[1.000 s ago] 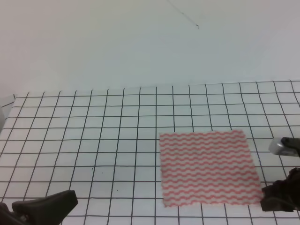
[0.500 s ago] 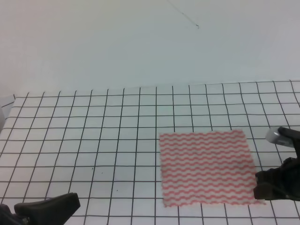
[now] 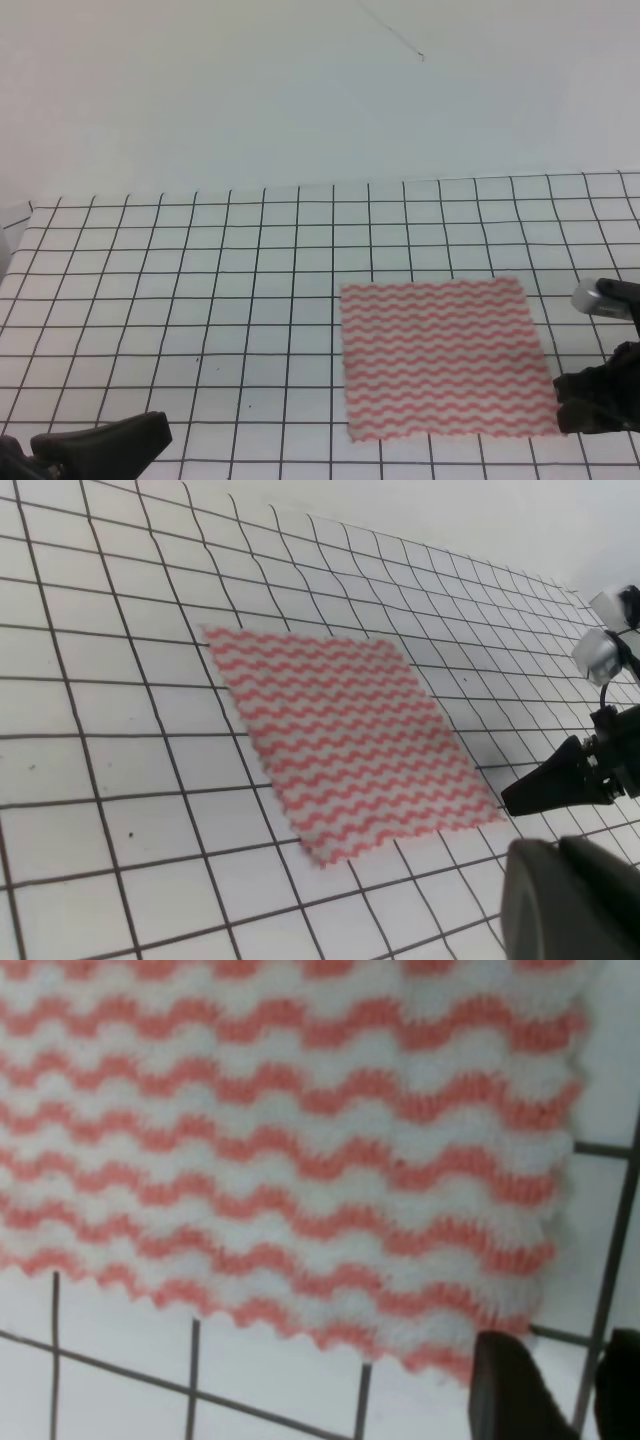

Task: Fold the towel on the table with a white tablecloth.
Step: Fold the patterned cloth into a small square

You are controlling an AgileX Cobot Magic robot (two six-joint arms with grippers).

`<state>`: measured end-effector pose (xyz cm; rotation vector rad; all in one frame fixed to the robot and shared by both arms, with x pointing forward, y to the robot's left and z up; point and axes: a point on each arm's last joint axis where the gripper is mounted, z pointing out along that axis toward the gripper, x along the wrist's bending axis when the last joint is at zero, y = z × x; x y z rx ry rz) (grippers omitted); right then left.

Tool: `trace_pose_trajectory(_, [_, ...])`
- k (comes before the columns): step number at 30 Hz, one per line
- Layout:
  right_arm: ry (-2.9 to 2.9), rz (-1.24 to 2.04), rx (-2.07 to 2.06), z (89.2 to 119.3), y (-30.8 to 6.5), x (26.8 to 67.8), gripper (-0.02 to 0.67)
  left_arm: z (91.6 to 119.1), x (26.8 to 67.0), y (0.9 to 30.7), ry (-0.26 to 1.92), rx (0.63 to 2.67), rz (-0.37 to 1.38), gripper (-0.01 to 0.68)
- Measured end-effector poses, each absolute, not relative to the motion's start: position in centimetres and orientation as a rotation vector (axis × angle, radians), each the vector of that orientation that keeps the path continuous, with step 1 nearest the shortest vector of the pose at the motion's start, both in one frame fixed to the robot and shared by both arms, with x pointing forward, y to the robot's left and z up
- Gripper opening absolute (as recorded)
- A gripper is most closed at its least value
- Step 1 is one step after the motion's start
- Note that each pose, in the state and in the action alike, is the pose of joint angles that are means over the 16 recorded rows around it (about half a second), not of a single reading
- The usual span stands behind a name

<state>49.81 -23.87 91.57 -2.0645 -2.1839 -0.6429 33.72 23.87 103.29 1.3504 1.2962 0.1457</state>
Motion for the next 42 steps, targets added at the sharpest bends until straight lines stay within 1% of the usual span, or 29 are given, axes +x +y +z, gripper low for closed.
trace_pose_trajectory(10, [-2.178,-0.647,-2.073,91.5,-23.9,49.9,0.212,103.3,33.7,23.9,1.297,1.349,0.141,-0.001])
trace_pose_trajectory(27, [-2.104,-0.628,-2.071,90.2,-23.5,50.1,0.212,103.3,33.7,23.9,1.297,1.345,0.141,-0.001])
trace_pose_trajectory(35, [-2.107,-0.698,-2.061,91.1,-23.4,50.1,0.212,103.3,33.7,23.9,1.297,1.344,0.142,-0.001])
trace_pose_trajectory(42, [-2.161,-0.836,-2.017,92.8,-23.1,50.2,0.212,103.3,33.7,23.9,1.297,1.344,0.143,-0.001])
